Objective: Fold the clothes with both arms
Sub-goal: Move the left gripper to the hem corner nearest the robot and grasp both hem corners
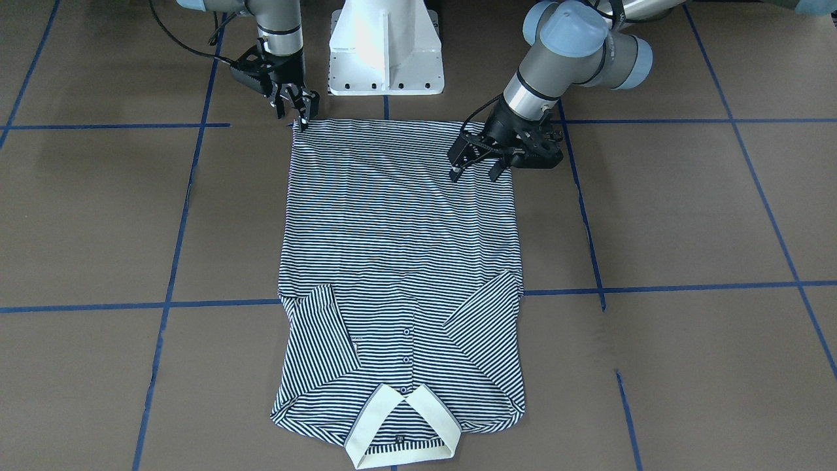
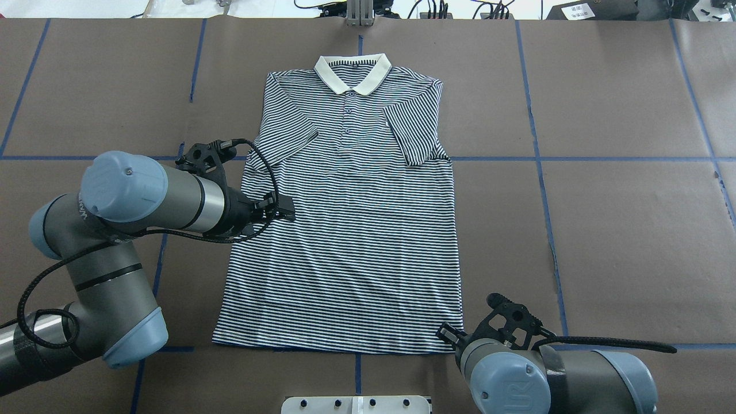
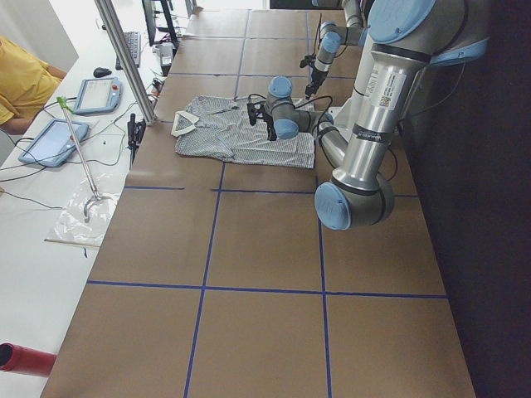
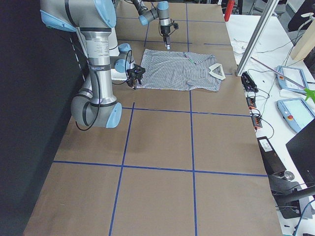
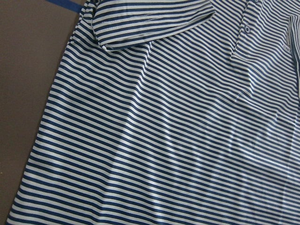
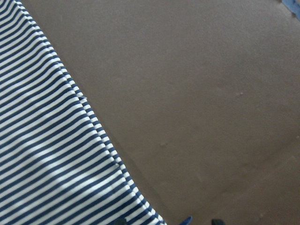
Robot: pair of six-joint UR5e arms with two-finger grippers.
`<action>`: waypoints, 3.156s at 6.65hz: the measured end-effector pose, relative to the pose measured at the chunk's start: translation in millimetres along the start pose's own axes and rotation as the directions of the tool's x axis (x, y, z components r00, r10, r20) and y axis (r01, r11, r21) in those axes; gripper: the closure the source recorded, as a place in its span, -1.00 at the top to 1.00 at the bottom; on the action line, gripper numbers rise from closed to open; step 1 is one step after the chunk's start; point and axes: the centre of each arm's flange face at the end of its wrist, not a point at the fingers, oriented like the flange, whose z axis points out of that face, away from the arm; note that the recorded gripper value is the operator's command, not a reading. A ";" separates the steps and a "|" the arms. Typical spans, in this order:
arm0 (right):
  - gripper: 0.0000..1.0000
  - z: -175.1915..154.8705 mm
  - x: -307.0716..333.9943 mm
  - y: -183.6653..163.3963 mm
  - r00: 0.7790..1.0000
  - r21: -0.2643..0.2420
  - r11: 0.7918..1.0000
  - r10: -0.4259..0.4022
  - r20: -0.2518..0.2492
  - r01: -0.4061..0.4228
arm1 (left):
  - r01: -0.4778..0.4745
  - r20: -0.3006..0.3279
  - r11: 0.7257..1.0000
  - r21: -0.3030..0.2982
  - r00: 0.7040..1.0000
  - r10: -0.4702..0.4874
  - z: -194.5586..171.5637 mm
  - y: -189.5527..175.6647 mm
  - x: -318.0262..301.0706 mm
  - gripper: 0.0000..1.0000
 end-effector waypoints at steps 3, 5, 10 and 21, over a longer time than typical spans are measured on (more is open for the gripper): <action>-1.00 8.3 -7.6 8.5 1.000 -0.010 1.000 -0.002 -0.016 0.002 | 0.000 -0.001 1.000 -0.001 1.000 0.000 -0.3 0.5 0.7 0.85; -1.00 4.3 -6.3 9.6 0.999 -0.019 1.000 -0.010 -0.041 0.009 | 0.000 -0.002 1.000 -0.001 1.000 0.000 -0.4 0.5 1.1 0.85; -1.00 -19.5 -10.6 4.6 1.000 -0.035 0.999 -0.006 -0.030 0.004 | 0.028 0.033 1.000 -0.006 0.999 -0.028 -9.3 25.8 -10.1 0.88; -1.00 -37.2 -15.4 -1.3 1.000 -0.049 0.999 0.006 0.002 -0.006 | 0.095 0.276 0.995 0.007 0.957 -0.094 25.3 162.4 -112.8 -1.00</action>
